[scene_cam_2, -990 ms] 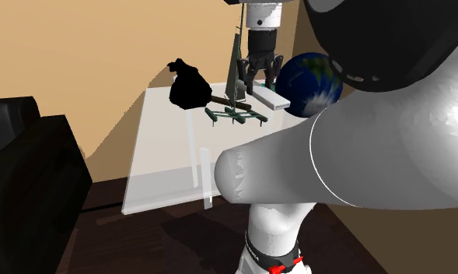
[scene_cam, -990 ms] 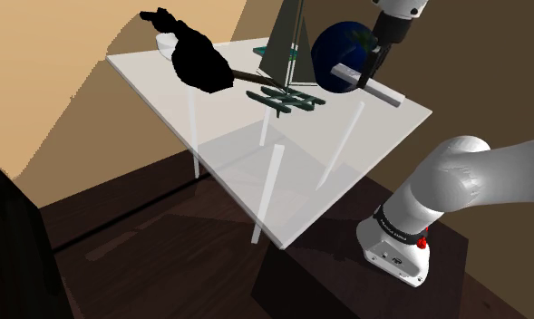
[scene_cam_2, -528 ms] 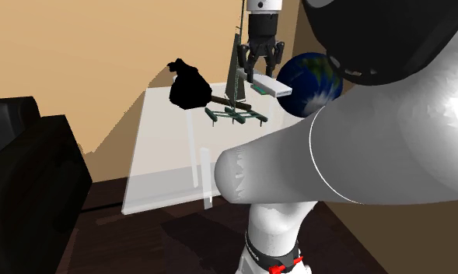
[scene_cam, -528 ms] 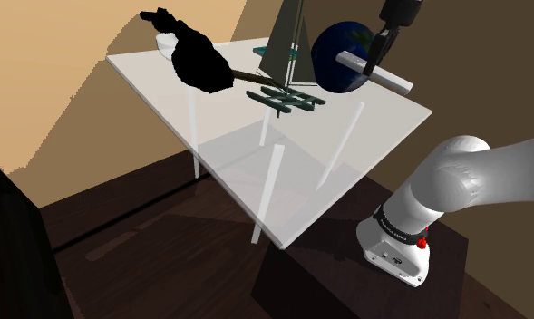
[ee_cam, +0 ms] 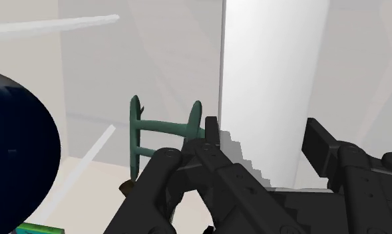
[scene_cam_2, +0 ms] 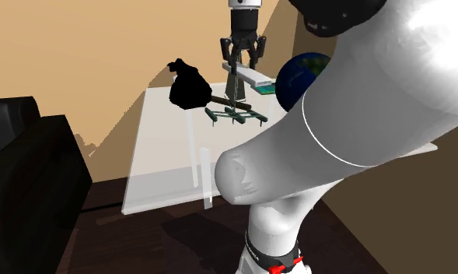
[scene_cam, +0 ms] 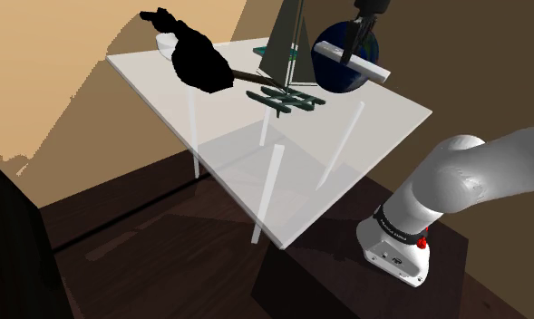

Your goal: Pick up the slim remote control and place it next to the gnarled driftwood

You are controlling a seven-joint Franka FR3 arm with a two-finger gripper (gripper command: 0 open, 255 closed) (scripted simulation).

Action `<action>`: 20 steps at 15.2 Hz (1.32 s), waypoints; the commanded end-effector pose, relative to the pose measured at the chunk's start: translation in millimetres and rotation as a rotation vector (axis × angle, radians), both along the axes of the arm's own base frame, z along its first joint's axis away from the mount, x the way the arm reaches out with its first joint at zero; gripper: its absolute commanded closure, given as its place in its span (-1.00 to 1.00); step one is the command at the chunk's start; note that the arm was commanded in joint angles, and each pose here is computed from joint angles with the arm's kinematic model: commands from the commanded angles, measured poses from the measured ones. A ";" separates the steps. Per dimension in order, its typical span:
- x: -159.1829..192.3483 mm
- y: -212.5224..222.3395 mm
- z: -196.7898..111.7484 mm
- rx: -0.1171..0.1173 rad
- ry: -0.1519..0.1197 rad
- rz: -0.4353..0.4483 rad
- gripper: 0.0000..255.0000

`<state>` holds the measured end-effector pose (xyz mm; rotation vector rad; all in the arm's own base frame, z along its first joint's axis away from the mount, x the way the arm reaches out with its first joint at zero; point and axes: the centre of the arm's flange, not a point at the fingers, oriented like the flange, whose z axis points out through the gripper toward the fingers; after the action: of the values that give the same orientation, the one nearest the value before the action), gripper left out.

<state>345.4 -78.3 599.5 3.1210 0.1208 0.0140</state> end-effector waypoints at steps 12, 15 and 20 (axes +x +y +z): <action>162.8 55.9 1.6 0.000 -0.001 0.000 1.00; 200.0 69.3 1.7 0.000 -0.001 0.000 1.00; 262.1 91.7 1.9 0.000 -0.001 0.000 1.00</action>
<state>595.7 6.3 598.4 3.1208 0.1215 0.0145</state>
